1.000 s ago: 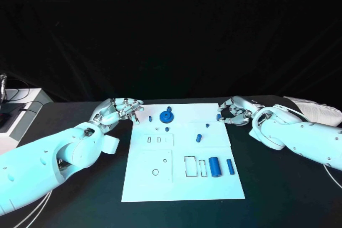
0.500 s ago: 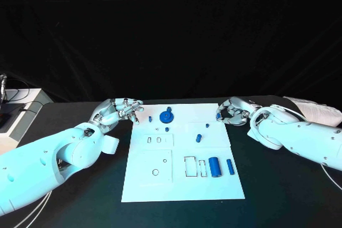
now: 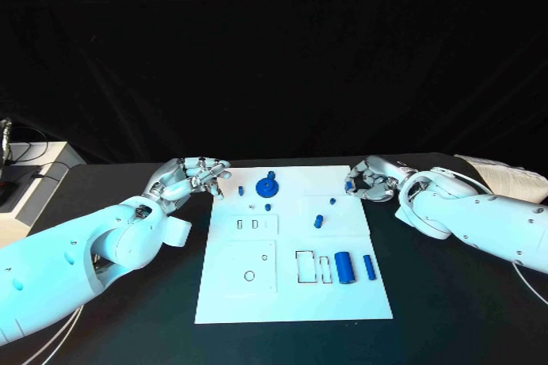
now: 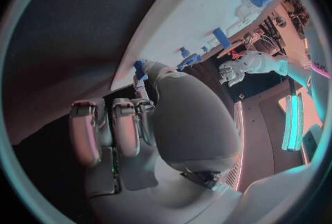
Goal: Assemble the parts on the task board
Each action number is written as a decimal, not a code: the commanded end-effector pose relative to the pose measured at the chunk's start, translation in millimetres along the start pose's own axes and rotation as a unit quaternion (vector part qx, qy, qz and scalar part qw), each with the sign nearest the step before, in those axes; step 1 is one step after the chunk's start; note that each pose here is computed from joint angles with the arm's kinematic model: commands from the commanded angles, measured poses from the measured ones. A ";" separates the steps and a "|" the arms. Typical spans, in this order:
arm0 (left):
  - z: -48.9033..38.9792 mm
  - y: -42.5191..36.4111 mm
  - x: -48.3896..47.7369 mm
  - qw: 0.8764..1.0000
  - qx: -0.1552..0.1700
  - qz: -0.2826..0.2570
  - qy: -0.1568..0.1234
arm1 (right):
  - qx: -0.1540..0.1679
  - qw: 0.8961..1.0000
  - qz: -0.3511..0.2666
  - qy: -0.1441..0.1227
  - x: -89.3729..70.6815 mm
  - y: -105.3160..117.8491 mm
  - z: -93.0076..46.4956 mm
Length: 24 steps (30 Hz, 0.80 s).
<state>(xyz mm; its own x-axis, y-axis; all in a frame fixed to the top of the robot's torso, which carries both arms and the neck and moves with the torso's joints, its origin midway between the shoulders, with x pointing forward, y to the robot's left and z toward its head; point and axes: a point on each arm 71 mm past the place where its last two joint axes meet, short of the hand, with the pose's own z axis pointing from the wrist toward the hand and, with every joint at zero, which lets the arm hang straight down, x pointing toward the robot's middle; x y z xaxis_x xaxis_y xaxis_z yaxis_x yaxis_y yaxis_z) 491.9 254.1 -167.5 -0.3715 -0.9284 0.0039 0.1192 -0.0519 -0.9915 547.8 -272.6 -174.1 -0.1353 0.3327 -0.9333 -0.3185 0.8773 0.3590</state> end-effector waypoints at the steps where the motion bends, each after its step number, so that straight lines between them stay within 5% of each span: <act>1: 0.3 -0.9 2.0 1.000 0.004 -0.001 0.006 | -0.002 1.000 -0.005 0.012 3.3 0.4 -0.1; 13: 0.3 -0.6 1.3 1.000 0.004 -0.001 0.006 | 0.002 0.998 0.002 -0.059 -4.4 10.2 -1.0; 24: 0.4 0.7 -1.3 1.000 0.001 0.001 0.002 | -0.004 0.997 0.026 -0.075 -10.4 52.9 0.6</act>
<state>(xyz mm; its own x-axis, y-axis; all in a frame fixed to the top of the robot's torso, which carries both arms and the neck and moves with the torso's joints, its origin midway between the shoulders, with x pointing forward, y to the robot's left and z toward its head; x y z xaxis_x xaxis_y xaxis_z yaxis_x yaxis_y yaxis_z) 493.0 257.0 -168.6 -0.3644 -0.9312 0.0013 0.1168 -0.0470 -0.9920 533.8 -231.7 -146.8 -0.0357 0.4167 -0.9084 -0.3606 0.8423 0.4006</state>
